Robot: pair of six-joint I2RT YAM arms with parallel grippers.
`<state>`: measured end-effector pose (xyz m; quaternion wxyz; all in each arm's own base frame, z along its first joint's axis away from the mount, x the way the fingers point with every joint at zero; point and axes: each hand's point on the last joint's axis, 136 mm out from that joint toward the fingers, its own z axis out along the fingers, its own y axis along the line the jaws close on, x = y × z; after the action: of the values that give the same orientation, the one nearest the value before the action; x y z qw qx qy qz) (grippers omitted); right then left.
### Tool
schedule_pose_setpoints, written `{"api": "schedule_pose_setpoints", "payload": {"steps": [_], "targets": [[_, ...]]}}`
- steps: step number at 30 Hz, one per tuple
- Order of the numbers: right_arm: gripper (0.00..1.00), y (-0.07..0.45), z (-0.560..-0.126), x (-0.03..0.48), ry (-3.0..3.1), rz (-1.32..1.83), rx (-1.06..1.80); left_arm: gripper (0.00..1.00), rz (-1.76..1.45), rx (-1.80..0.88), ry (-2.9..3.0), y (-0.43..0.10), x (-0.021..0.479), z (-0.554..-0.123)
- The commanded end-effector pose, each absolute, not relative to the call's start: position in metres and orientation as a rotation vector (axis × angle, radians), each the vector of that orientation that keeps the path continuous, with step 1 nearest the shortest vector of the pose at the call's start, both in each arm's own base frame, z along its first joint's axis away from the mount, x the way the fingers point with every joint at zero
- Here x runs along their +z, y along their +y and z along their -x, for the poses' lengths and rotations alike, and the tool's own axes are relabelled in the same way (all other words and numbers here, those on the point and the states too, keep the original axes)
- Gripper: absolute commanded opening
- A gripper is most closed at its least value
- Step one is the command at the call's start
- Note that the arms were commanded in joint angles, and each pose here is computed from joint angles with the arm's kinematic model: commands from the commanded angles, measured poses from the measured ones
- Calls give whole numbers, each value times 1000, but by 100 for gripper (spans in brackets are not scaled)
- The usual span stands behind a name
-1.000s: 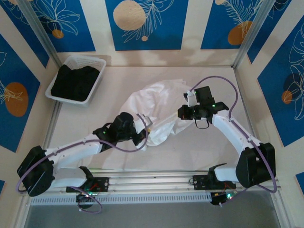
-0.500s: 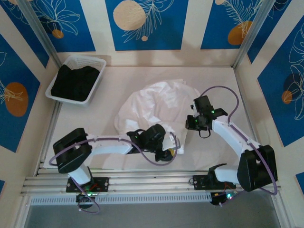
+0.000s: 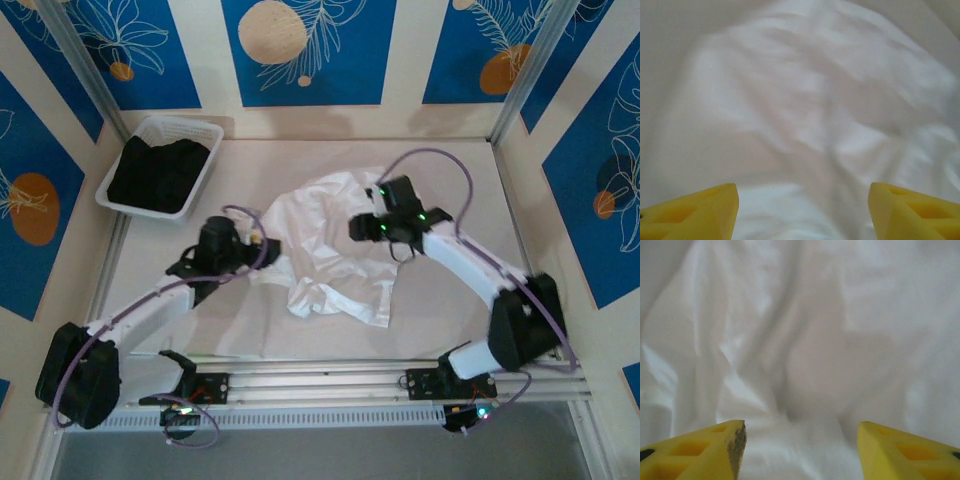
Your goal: Fold the inside-out t-shirt
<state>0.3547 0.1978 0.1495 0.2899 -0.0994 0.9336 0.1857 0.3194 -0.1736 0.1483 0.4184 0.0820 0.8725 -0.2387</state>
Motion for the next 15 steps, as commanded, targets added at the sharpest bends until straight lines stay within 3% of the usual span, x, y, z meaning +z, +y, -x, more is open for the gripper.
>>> {"api": "schedule_pose_setpoints", "payload": {"steps": [1, 8, 15], "targets": [[66, 239, -402, 153, 2411, 355, 527, 70, 171, -595, 2331, -125, 112, -326], [71, 278, -458, 96, 2551, 484, 332, 70, 210, -631, 2484, -125, 67, -342], [71, 293, -486, 49, 2690, 517, 241, 60, 212, -684, 2557, -136, 34, -344]]}}
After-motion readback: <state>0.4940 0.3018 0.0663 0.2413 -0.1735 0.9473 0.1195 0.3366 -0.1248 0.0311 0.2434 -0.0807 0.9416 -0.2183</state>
